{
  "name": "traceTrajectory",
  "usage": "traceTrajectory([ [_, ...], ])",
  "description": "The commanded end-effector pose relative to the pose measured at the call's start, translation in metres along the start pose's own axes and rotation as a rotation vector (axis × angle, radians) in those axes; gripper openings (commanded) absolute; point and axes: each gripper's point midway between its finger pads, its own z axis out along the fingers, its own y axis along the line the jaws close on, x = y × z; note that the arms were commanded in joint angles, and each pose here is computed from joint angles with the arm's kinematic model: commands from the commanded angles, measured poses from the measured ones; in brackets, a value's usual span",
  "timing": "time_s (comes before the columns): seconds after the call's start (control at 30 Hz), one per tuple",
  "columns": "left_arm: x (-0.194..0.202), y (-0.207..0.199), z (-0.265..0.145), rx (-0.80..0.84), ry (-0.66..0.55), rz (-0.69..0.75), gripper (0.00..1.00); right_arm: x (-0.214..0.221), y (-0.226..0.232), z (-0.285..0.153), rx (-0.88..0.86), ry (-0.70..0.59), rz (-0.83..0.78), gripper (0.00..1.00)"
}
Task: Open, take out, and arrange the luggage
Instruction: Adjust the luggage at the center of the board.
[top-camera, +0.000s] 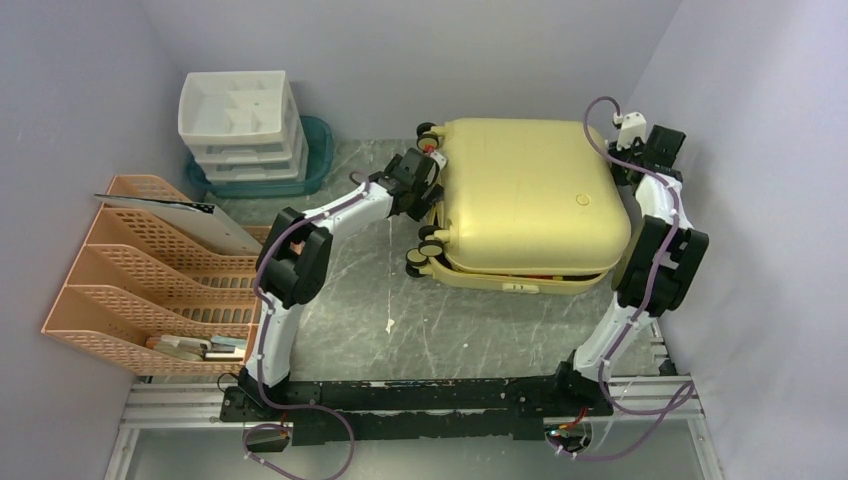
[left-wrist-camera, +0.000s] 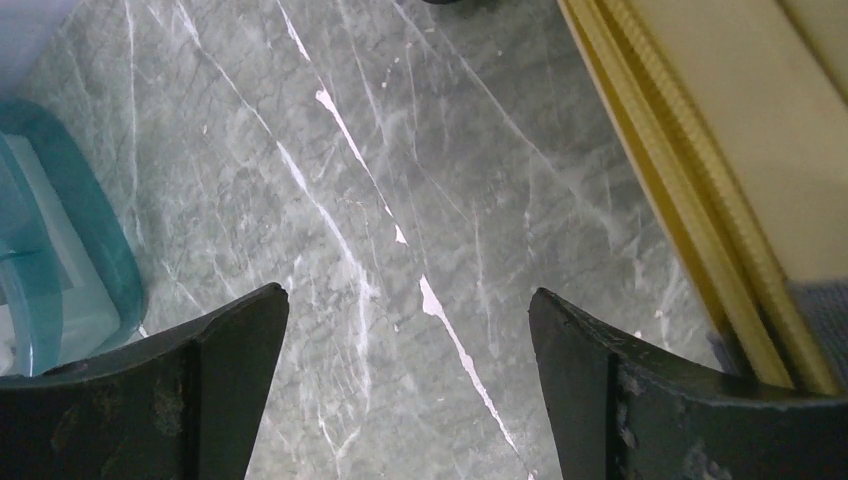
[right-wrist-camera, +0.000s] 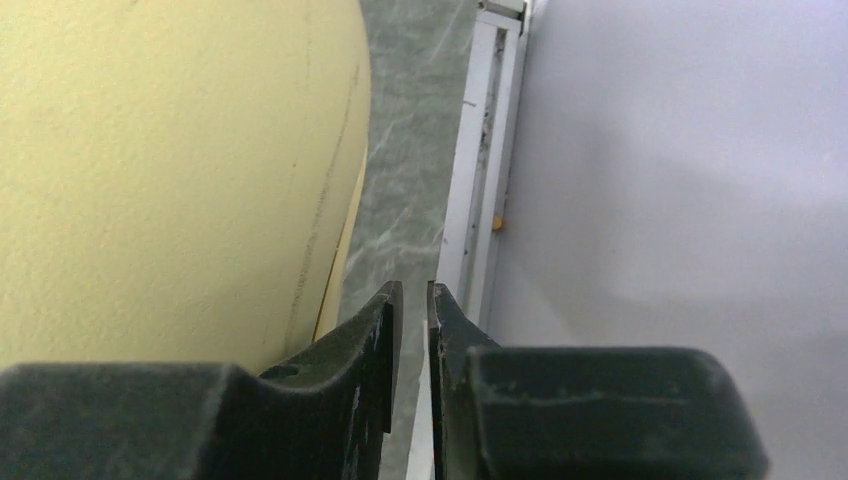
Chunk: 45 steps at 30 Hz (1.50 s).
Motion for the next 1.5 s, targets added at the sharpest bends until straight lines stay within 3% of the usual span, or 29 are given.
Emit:
traceTrajectory([
  [0.0,-0.07,-0.103,-0.017,0.234,-0.204,0.02,0.96,-0.011,0.114,0.038,-0.28,0.067,0.104,0.2],
  [0.4,-0.075,-0.094,-0.011,0.246,-0.13,-0.088,0.96,-0.08,0.133,0.075,-0.284,0.033,0.106,0.19],
  [0.53,-0.082,-0.042,-0.034,0.209,-0.181,-0.151,0.96,-0.097,0.106,0.038,-0.148,-0.03,0.091,0.25],
  [0.7,-0.09,0.004,-0.076,0.209,-0.258,-0.147,0.96,-0.136,0.07,-0.042,0.005,-0.154,0.025,0.47],
  [0.9,-0.072,0.015,-0.133,0.315,-0.272,-0.028,0.96,-0.162,0.086,-0.136,-0.055,-0.236,-0.096,0.71],
  [1.03,-0.033,0.016,-0.173,0.358,-0.255,0.09,0.97,-0.139,0.156,-0.196,-0.366,-0.259,-0.272,0.73],
  [1.17,0.008,0.028,-0.218,0.338,-0.257,0.169,0.96,-0.072,0.226,-0.249,-0.674,-0.245,-0.578,0.71],
  [1.3,0.042,0.04,-0.253,0.287,-0.279,0.181,0.96,-0.007,0.263,-0.284,-0.857,-0.198,-0.768,0.68],
  [1.47,0.076,0.027,-0.298,0.384,-0.341,0.248,0.96,0.051,0.29,-0.299,-0.954,-0.125,-0.898,0.62],
])
